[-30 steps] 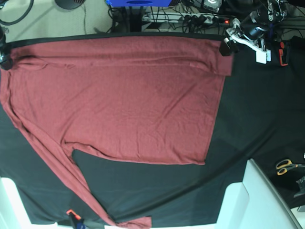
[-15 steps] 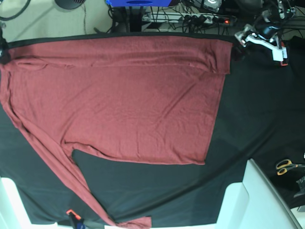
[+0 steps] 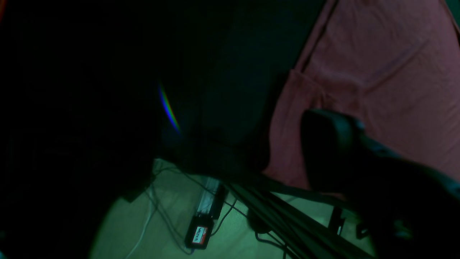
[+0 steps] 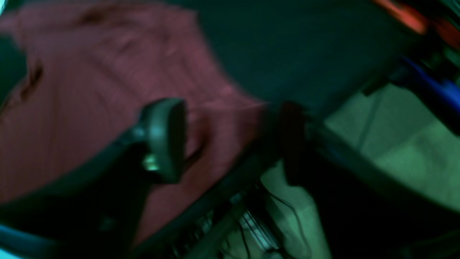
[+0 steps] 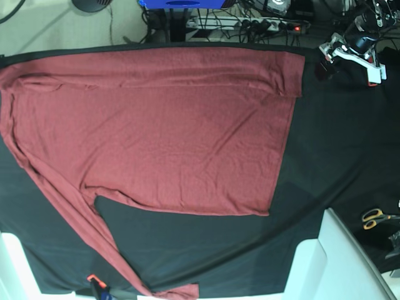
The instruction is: Fold the T-shirt properly
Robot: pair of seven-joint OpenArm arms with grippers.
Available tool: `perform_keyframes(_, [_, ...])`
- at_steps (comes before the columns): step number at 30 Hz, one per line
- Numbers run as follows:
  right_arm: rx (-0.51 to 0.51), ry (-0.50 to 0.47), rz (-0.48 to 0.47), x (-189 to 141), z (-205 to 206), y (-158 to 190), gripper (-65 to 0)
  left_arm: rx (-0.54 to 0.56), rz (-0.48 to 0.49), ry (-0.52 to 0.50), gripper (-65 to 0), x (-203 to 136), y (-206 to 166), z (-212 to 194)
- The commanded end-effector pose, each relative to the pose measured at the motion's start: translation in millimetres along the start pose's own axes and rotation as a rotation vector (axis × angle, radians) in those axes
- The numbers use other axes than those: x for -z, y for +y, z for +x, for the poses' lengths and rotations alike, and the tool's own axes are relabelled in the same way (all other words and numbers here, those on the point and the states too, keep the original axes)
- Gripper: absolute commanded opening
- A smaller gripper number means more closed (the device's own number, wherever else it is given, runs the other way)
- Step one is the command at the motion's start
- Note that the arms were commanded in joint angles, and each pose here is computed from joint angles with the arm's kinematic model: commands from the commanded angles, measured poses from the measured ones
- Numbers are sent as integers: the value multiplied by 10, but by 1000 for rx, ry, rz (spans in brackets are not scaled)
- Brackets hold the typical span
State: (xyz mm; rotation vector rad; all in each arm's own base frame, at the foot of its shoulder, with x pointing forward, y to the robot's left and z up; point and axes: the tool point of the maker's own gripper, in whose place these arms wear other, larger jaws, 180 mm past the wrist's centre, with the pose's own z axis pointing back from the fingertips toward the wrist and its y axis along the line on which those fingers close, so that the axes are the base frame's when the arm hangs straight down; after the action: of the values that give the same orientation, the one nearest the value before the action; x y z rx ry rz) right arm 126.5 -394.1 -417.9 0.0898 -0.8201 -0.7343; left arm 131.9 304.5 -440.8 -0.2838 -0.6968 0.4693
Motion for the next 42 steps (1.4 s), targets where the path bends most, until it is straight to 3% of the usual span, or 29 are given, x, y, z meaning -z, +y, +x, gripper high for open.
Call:
perform_keyframes(1, [-59, -23, 27, -48, 124, 111, -401, 22, -10, -31, -232, -36, -17, 120])
perform_keyframes(4, [-118, 20, 84, -11, -8, 386, -645, 23, -14, -29, -596, -25, -32, 118])
perform_keyframes(5, [-121, 32, 94, 10, -49, 429, -650, 23, -14, -29, -650, -25, -32, 118])
perform_keyframes(7, [-106, 72, 104, 61, -207, 446, -621, 21, -11, -31, -650, -29, -21, 119])
perform_keyframes(16, [19, 176, 90, 255, -665, 331, -645, 19, -11, -29, -650, -27, -16, 110])
perform_keyframes(26, [9, 181, 138, 382, -659, 546, -645, 16, -14, -25, -650, -14, -28, 95])
perform_keyframes(34, [60, 195, 149, 549, -695, 598, -645, 15, -14, -24, -650, -13, -25, 91])
perform_keyframes(42, [-62, 196, 118, 652, -575, 675, -645, 15, -14, -24, -650, -13, -25, 91])
